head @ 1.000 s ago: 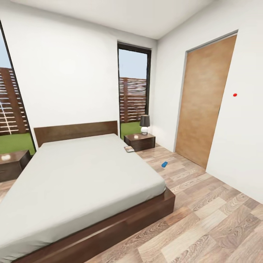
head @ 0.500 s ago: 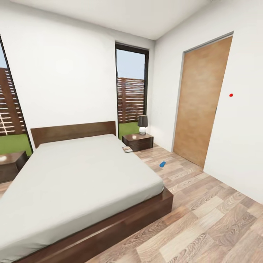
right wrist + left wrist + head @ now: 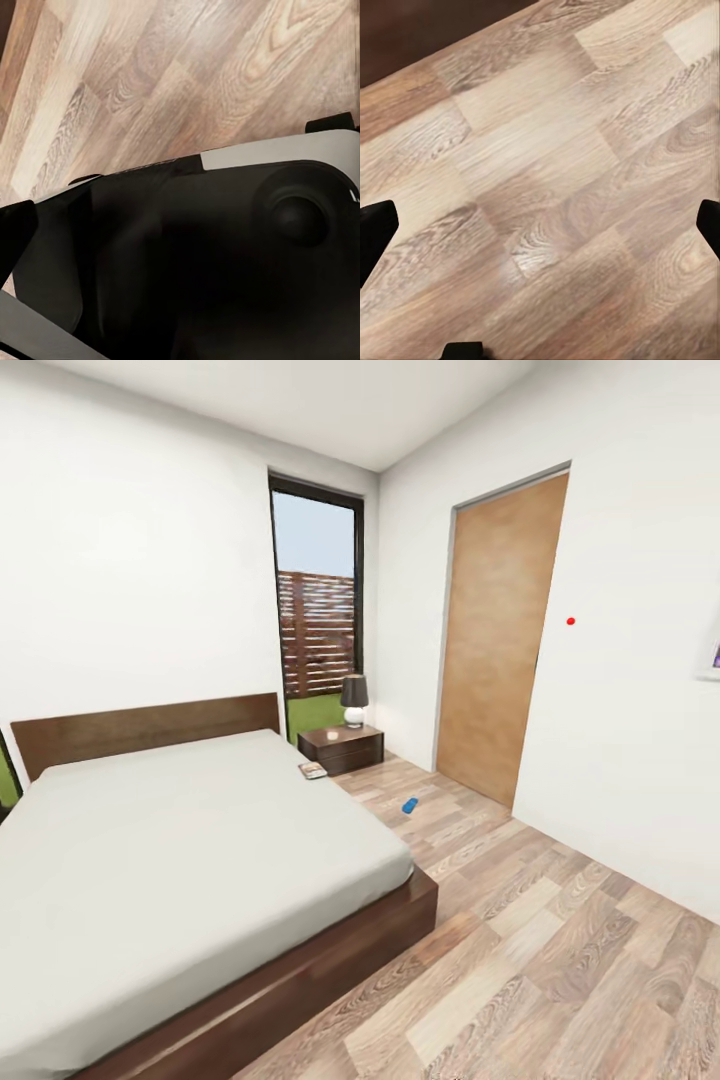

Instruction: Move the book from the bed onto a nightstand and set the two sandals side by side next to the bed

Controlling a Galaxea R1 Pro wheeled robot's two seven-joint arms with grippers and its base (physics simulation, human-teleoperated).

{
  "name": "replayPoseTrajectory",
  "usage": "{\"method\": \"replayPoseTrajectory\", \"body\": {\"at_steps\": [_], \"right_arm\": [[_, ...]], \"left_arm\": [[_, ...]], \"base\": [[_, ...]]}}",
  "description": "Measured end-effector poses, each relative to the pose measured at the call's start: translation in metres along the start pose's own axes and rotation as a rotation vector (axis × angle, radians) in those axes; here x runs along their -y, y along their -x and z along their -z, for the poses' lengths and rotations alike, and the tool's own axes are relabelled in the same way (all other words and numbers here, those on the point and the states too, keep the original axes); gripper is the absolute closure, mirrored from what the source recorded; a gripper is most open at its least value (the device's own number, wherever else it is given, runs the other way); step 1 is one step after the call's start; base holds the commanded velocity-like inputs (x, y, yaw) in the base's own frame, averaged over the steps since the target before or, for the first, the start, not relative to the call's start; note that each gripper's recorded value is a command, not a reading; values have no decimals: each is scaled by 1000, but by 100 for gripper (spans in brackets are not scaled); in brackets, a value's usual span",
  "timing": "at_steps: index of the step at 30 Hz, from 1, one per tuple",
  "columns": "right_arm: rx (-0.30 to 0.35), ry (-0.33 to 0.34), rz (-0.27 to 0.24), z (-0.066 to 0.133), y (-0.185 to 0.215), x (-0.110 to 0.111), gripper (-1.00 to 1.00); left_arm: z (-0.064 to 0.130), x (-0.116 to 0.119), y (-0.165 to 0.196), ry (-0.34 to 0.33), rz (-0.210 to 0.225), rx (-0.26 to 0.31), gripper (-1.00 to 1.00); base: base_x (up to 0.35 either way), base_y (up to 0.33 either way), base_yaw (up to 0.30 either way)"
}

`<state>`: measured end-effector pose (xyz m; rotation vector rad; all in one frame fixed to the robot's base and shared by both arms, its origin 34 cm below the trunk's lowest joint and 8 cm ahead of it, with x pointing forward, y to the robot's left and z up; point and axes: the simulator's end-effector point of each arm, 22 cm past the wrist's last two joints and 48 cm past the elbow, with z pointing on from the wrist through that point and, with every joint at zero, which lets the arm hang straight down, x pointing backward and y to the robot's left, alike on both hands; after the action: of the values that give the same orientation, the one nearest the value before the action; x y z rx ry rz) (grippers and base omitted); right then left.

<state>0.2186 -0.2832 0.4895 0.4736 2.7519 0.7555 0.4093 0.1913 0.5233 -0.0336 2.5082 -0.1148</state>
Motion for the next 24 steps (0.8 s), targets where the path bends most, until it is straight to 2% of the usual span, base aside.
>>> {"method": "replayPoseTrajectory", "body": {"at_steps": [24], "right_arm": [[0, -1, 0, 0, 0, 1, -100]], "left_arm": [[0, -2, 0, 3, -1, 1, -100]], "base": [[0, 0, -279]]}}
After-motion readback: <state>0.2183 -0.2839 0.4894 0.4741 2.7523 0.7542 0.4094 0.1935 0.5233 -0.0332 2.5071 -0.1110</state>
